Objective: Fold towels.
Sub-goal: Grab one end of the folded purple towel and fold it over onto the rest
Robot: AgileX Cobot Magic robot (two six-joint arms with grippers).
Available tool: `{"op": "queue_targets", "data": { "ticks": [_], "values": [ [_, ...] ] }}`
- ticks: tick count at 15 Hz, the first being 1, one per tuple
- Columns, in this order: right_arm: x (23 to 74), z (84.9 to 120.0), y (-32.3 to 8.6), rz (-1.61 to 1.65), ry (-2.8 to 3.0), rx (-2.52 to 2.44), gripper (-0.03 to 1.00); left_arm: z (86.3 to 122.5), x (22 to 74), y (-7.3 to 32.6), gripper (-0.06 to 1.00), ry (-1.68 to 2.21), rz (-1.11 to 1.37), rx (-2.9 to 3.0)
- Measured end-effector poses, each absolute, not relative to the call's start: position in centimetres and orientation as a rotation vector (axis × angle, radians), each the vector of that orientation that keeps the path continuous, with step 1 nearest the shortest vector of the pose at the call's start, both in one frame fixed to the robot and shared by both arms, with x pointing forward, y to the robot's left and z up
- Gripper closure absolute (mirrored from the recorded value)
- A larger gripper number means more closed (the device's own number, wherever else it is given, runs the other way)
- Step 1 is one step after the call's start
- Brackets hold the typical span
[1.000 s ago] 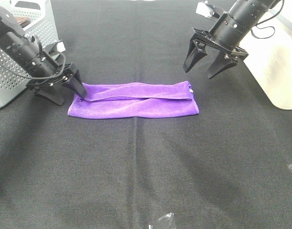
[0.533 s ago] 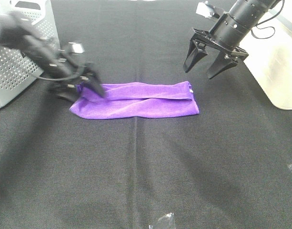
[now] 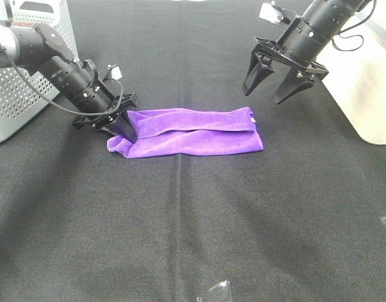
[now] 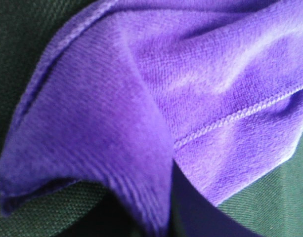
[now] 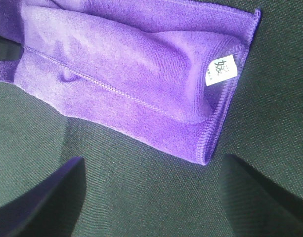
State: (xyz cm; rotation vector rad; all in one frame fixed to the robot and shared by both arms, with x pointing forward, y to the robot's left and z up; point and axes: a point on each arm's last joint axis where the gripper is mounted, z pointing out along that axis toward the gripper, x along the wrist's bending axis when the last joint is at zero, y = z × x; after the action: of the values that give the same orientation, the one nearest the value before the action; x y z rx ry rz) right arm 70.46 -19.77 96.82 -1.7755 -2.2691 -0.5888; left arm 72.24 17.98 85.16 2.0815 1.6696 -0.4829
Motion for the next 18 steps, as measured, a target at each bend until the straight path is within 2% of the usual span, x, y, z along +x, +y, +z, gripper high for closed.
{"op": "queue_targets", "data": {
  "ticks": [3, 7, 10, 13, 18],
  "values": [
    [70.5, 96.8, -19.8, -0.589, -2.269, -1.776, 0.25, 86.5, 71.7, 18.8, 0.90, 1.637, -0.395, 2.266],
    [70.5, 96.8, -19.8, -0.588, -2.264, -1.781, 0.25, 89.0, 71.9, 24.0, 0.90, 1.720, -0.313, 2.283],
    [70.5, 96.8, -19.8, -0.588, -2.263, -1.782, 0.25, 90.8, 72.0, 25.1, 0.90, 1.723, -0.257, 2.269],
    [70.3, 97.9, -19.8, -0.610, -2.281, -1.785, 0.25, 93.2, 71.9, 23.1, 0.90, 1.646, -0.201, 2.284],
    [69.1, 103.3, -20.0, -0.740, -2.344, -1.787, 0.25, 96.1, 72.2, 14.9, 0.91, 1.392, -0.124, 2.341]
  ]
}}
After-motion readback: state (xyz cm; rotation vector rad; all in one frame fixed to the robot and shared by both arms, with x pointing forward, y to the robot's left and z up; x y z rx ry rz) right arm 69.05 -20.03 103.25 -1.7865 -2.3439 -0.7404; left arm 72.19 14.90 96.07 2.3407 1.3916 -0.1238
